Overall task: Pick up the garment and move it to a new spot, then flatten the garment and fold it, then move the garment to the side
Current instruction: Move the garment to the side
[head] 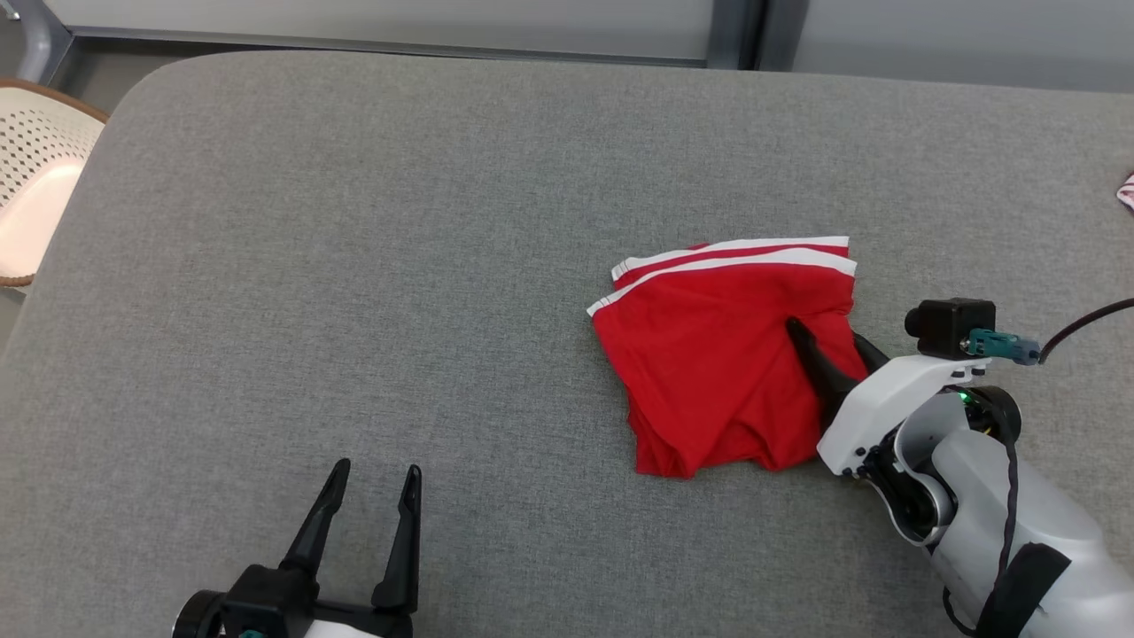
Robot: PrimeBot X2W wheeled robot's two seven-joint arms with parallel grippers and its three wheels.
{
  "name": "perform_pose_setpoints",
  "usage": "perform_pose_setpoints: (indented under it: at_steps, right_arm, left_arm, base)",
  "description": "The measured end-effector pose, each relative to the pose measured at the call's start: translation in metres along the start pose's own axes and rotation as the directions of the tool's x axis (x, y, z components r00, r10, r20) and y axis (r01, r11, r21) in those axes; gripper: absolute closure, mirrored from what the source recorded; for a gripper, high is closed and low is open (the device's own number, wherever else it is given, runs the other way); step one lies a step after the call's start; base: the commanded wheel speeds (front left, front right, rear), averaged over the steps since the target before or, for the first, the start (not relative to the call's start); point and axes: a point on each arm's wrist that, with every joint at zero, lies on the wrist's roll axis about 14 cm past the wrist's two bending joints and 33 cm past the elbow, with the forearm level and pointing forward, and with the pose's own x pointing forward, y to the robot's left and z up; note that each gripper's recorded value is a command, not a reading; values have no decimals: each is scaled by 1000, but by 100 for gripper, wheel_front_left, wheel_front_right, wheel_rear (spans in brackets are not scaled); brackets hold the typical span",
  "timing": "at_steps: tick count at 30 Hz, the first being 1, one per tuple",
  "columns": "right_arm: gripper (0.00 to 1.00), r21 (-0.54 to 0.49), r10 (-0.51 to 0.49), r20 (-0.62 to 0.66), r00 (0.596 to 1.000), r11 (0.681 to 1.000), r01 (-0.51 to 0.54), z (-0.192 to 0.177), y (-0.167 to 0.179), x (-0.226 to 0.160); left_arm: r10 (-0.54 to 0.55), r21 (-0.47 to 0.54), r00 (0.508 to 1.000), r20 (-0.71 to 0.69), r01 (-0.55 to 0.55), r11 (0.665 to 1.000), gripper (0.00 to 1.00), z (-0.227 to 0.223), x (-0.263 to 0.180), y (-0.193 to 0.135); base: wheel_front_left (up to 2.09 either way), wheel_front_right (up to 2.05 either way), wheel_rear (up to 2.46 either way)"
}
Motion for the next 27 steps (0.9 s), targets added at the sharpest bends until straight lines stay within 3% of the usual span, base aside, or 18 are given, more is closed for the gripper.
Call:
perform_pose_setpoints:
  at_steps: [6, 12, 18, 27]
  right_arm:
    - [100, -47, -3, 34, 999, 999, 5, 9, -14, -1]
    - [100, -177, -131, 103, 986, 973, 148, 45, -85, -29]
    - [100, -300, -286, 138, 948, 900, 315, 82, -168, -66]
    - [100, -378, -454, 178, 873, 787, 487, 121, -254, -107]
  left_arm:
    - [-32, 16, 999, 6, 32, 999, 0, 2, 14, -6]
    - [-111, 27, 994, 22, 110, 994, 0, 6, 35, -26]
    - [-190, 43, 982, 10, 190, 981, 0, -1, 60, -45]
    - [-238, 50, 971, 6, 238, 970, 0, -10, 93, -55]
  base:
    - [0, 0, 0]
    - [0, 0, 0]
    - [0, 0, 0]
    - [0, 0, 0]
